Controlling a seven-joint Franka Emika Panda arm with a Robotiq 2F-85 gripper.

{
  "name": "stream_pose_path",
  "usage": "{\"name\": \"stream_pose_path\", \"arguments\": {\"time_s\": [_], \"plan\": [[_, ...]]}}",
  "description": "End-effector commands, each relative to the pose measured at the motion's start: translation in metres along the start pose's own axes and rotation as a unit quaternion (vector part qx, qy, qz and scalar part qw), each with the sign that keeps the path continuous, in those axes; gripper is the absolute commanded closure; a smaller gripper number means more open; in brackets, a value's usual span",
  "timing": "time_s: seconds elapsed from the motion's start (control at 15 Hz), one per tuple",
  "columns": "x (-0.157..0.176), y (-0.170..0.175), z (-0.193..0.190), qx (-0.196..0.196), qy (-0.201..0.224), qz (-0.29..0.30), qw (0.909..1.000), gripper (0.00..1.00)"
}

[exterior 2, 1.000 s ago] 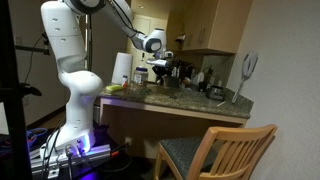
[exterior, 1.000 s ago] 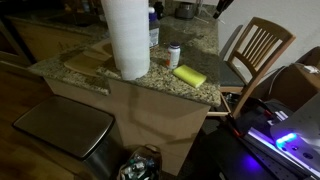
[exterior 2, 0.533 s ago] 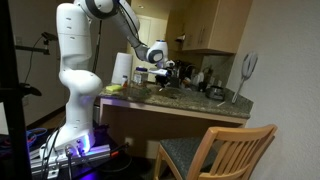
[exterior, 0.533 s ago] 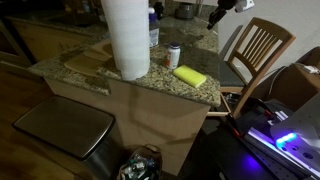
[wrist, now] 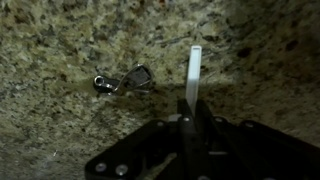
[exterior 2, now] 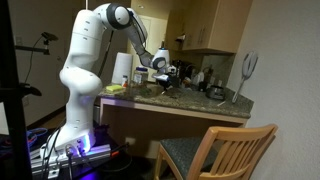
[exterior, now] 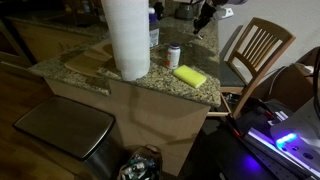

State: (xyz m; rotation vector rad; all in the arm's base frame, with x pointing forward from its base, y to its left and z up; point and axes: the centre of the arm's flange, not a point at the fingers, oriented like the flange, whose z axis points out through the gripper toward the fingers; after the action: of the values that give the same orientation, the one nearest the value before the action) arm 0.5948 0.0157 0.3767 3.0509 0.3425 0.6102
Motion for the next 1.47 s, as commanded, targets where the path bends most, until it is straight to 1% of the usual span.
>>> {"name": "stream_pose_path", "arguments": {"time_s": [0.0,0.07,0.27,0.47,0.67,0.8,0.87,1.07,1.2,1.27,1.33,1.4], "plan": [[-0.001,0.013,0.006,-0.001,-0.046,0.006,0.9989,0.97],[-0.007,0.016,0.009,-0.01,-0.061,0.006,0.9981,0.97],[-0.022,0.02,0.022,0.006,-0.1,0.007,0.995,0.97],[-0.033,0.014,0.031,0.03,-0.113,0.006,0.9931,0.97],[-0.036,0.014,0.032,0.033,-0.118,0.01,0.9925,0.97],[-0.038,0.018,0.028,0.024,-0.118,0.019,0.9926,0.62],[-0.037,0.019,0.025,0.02,-0.117,0.018,0.9928,0.57],[-0.033,0.024,0.0,0.015,-0.101,0.016,0.9946,0.35],[-0.033,0.03,-0.033,0.019,-0.083,0.019,0.9962,0.21],[-0.029,0.025,-0.04,0.021,-0.073,0.019,0.997,0.15],[-0.027,0.025,-0.063,0.024,-0.057,0.017,0.9979,0.07],[-0.027,0.026,-0.093,0.033,-0.04,0.013,0.9986,0.02]]}}
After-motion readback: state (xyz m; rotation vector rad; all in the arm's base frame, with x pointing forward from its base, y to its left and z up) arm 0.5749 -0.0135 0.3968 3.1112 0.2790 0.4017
